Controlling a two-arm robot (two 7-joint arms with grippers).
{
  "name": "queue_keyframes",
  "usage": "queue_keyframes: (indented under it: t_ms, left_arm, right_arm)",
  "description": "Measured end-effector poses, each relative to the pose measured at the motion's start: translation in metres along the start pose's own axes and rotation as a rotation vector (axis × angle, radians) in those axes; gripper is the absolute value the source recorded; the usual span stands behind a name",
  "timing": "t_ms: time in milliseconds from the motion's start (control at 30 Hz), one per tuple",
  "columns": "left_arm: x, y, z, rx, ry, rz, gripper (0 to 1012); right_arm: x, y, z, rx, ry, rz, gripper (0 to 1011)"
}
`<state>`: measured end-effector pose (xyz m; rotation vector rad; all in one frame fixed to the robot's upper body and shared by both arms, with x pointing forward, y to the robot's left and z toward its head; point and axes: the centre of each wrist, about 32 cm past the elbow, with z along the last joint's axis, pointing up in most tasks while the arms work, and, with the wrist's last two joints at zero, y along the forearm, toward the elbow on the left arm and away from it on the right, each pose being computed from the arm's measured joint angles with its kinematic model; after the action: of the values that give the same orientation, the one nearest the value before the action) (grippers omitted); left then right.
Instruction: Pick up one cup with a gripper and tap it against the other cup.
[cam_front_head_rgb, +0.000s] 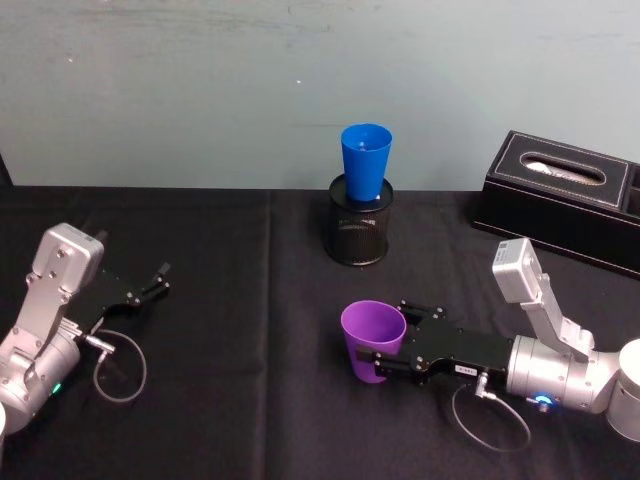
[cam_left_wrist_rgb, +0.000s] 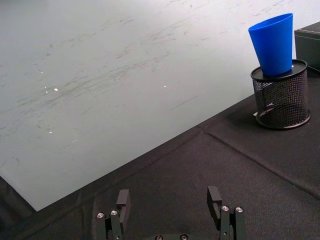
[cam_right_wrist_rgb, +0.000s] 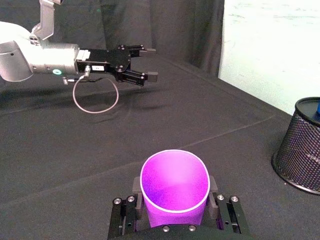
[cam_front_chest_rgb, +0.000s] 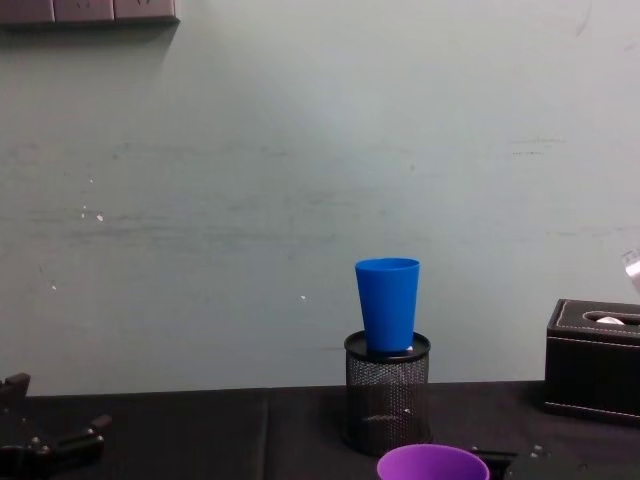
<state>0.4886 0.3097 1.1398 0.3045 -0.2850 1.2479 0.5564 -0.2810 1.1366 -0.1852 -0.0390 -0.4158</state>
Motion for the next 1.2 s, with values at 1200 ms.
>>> queue_keyframes:
  t_ms: [1200]
  left_arm:
    - [0.0000,0.0000,0.0000,0.000,0.000,0.000,1011]
  right_arm:
    - [0.0006,0.0006,-0.0021,-0.007,0.004,-0.004,726]
